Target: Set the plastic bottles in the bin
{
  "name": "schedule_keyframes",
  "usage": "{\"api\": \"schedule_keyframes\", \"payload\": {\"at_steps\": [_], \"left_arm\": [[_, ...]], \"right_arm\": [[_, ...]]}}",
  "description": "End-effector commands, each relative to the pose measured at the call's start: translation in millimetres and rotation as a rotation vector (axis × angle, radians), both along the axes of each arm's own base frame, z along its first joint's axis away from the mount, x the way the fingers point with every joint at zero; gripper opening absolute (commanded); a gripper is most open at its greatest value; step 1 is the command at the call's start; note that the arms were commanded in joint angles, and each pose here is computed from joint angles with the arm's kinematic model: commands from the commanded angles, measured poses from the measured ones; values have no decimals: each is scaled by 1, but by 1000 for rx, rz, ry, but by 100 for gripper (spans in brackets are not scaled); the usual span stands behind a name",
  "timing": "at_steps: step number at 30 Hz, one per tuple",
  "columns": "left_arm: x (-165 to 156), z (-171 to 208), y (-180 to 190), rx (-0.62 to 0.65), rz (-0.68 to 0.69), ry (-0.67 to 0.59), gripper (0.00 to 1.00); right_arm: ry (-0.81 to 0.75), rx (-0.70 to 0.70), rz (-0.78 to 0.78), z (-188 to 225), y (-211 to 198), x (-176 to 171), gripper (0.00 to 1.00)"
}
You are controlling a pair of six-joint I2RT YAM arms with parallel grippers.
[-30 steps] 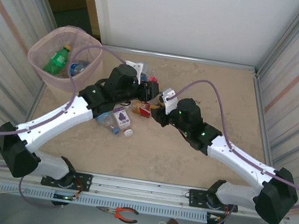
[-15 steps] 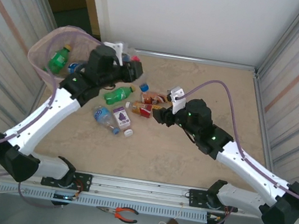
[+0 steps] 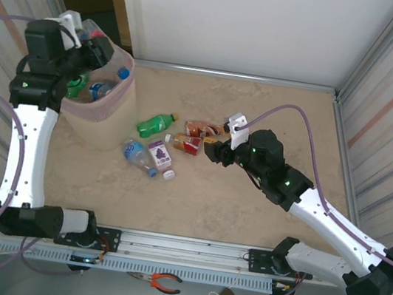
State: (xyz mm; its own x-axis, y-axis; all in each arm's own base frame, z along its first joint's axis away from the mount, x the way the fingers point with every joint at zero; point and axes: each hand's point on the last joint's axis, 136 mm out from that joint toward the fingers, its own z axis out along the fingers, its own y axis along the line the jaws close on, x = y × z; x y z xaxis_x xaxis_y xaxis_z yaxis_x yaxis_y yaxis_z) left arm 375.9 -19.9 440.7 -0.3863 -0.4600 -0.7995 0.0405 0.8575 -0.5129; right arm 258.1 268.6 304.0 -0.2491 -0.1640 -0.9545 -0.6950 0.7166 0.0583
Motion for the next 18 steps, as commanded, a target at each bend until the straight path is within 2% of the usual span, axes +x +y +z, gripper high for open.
{"api": "schedule_keyframes", "payload": {"at_steps": [1,9,18], "left_arm": [[-5,-10,6,8,-73,63,43],[-2,-54,54,47,-47,206,44],[17,-112,52,1,-136,279,45]], "right_arm": [[-26,20,10,18,4,0,64],[-13,11,22,16,9,1,64],[-4,12,39,15,19,1,64]]}}
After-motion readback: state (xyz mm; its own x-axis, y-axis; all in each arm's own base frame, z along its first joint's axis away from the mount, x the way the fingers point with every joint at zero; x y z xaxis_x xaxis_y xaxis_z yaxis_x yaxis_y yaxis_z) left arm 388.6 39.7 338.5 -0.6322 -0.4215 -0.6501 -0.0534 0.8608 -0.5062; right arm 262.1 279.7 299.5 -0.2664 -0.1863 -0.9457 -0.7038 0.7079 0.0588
